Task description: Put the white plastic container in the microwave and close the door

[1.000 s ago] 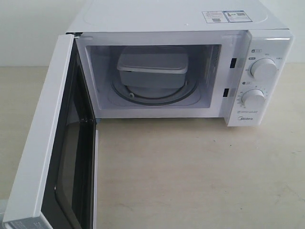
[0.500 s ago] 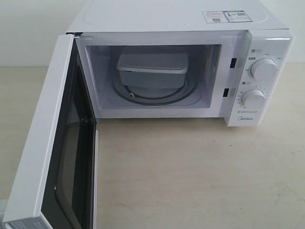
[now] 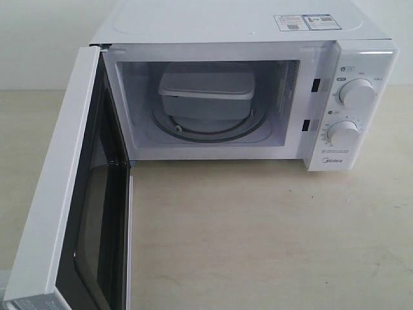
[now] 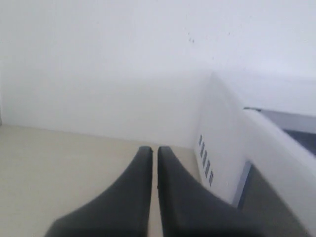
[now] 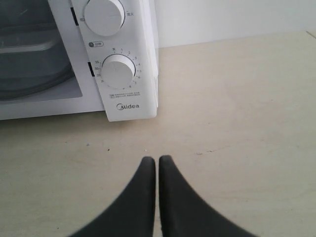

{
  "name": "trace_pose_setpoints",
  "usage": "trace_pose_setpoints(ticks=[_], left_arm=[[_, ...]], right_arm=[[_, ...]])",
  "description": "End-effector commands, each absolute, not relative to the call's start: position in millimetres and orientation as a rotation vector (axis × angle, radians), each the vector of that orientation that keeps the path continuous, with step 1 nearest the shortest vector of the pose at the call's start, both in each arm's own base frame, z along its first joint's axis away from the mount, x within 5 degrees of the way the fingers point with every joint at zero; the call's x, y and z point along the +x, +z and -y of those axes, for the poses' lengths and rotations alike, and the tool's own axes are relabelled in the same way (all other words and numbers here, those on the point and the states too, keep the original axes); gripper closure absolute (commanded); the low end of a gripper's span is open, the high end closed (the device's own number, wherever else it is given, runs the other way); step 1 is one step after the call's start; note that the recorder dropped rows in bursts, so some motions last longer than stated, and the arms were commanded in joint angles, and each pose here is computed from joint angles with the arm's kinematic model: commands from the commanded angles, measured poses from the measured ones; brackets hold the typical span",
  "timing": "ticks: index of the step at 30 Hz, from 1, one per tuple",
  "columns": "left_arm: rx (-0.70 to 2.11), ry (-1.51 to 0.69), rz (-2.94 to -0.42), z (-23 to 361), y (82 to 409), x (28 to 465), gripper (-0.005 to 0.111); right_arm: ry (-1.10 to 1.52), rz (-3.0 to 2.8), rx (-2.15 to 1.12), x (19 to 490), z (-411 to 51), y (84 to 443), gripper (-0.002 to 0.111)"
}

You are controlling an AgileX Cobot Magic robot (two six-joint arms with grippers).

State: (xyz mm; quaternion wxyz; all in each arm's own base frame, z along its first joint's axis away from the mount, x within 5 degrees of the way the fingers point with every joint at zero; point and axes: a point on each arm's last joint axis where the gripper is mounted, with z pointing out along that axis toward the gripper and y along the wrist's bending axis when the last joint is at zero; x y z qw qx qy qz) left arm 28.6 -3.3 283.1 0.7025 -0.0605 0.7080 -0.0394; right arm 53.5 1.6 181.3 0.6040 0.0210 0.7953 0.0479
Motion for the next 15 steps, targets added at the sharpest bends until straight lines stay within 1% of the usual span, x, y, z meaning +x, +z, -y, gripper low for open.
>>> trace_pose_setpoints(ticks=[1,2,4,7,8,10,11,12,13,14,15], left_arm=[[-0.124,-0.148,-1.613,10.3,326.0,-4.2,0.102],[-0.123,-0.181,-1.588,12.5,334.2,-9.6,0.102],[-0.091,-0.163,-1.502,13.2,347.9,-15.5,0.102],[-0.108,-0.235,-1.391,16.4,370.0,-30.1,0.102],[-0.108,-0.236,-1.403,16.5,375.5,-28.7,0.102],[-0.137,-0.26,-1.491,14.9,396.4,-6.1,0.102],[-0.143,-0.239,-1.624,12.0,411.3,23.4,0.102],[-0.143,-0.234,-1.701,10.8,419.0,39.7,0.102],[-0.106,-0.221,-1.839,10.2,428.5,67.0,0.102],[-0.058,-0.219,-1.954,11.4,434.9,84.9,0.102],[0.061,-0.185,-2.112,12.8,433.5,109.9,0.102]], right_arm=[[0.101,-1.831,0.035,53.4,-1.5,182.0,0.108],[0.101,-1.831,0.035,53.4,-1.5,182.0,0.108],[0.101,-1.831,0.035,53.4,-1.5,182.0,0.108],[0.101,-1.831,0.035,53.4,-1.5,182.0,0.108],[0.101,-1.831,0.035,53.4,-1.5,182.0,0.108],[0.101,-1.831,0.035,53.4,-1.5,182.0,0.108],[0.101,-1.831,0.035,53.4,-1.5,182.0,0.108],[0.101,-1.831,0.035,53.4,-1.5,182.0,0.108],[0.101,-1.831,0.035,53.4,-1.5,182.0,0.108],[0.101,-1.831,0.035,53.4,-1.5,182.0,0.108],[0.101,-1.831,0.035,53.4,-1.5,182.0,0.108]])
